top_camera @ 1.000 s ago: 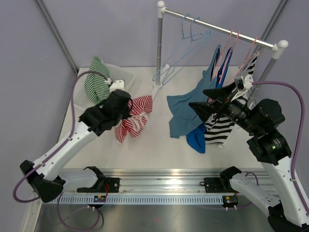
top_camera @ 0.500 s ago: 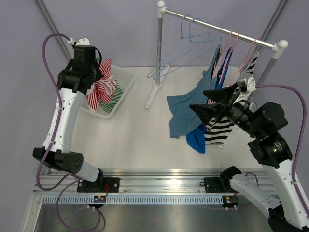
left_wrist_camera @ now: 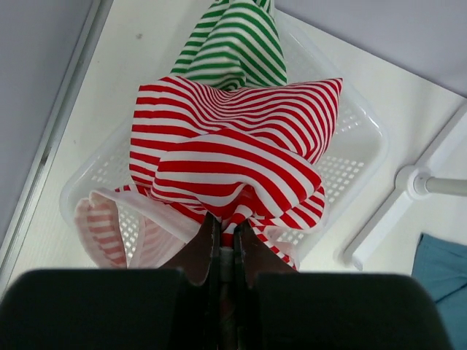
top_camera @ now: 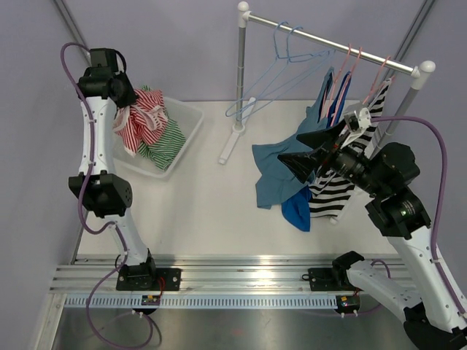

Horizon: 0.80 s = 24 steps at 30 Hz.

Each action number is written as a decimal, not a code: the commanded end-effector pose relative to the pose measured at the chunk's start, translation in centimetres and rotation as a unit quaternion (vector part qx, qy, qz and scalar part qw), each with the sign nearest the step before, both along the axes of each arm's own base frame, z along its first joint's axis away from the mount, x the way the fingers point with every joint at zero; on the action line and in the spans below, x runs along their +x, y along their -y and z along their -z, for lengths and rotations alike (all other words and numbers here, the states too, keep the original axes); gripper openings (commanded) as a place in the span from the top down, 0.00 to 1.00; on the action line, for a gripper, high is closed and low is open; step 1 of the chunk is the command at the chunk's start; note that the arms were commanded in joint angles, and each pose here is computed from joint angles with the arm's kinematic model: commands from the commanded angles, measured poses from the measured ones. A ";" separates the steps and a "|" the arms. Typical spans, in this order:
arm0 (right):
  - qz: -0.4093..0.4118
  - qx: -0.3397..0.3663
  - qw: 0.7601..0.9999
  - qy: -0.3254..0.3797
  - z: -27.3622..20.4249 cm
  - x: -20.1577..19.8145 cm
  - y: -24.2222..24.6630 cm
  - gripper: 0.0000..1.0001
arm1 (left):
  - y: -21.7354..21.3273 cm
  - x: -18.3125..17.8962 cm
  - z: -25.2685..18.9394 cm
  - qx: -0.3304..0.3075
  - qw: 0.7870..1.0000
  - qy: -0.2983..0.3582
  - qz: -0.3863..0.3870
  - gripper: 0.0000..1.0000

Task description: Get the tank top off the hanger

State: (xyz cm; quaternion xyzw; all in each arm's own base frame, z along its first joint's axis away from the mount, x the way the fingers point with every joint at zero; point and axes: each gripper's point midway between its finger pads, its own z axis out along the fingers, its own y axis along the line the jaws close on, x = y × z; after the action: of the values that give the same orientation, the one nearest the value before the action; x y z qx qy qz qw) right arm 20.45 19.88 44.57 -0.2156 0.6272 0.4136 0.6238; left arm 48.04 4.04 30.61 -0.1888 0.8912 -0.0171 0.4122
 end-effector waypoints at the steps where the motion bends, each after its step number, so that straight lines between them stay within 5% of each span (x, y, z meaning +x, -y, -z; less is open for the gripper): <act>1: -0.016 0.010 1.000 0.009 -0.6 0.2 -0.6 0.01 | -0.2 2.4 1.8 -0.013 1.000 -0.012 0.022 1.00; 10: -0.034 0.013 0.999 -0.016 0.1 1.3 -1.9 0.00 | -0.6 4.4 15.4 -0.044 0.988 -0.145 0.024 1.00; 17: -0.047 0.023 0.998 -0.028 -0.1 1.3 -2.3 0.01 | -0.5 3.6 16.4 -0.036 0.983 -0.178 0.035 0.98; 20: -0.039 0.016 0.999 -0.031 -0.8 1.1 -2.0 0.01 | 0.1 3.9 12.9 -0.043 0.989 -0.136 0.044 0.88; 23: -0.006 0.015 1.000 -0.025 -2.1 1.6 -1.1 0.00 | 0.6 3.3 8.2 -0.046 0.995 -0.079 0.049 0.69; 24: 0.027 0.023 0.999 -0.020 -2.9 2.2 -0.2 0.01 | 0.9 2.8 5.9 -0.047 0.996 -0.054 0.053 0.51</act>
State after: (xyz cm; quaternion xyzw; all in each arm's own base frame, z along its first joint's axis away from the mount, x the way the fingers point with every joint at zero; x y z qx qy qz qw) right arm 22.53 21.71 44.04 -0.2036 0.6528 0.4395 0.5825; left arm 51.21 4.34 14.84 -0.1786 0.9526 -0.0320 0.2441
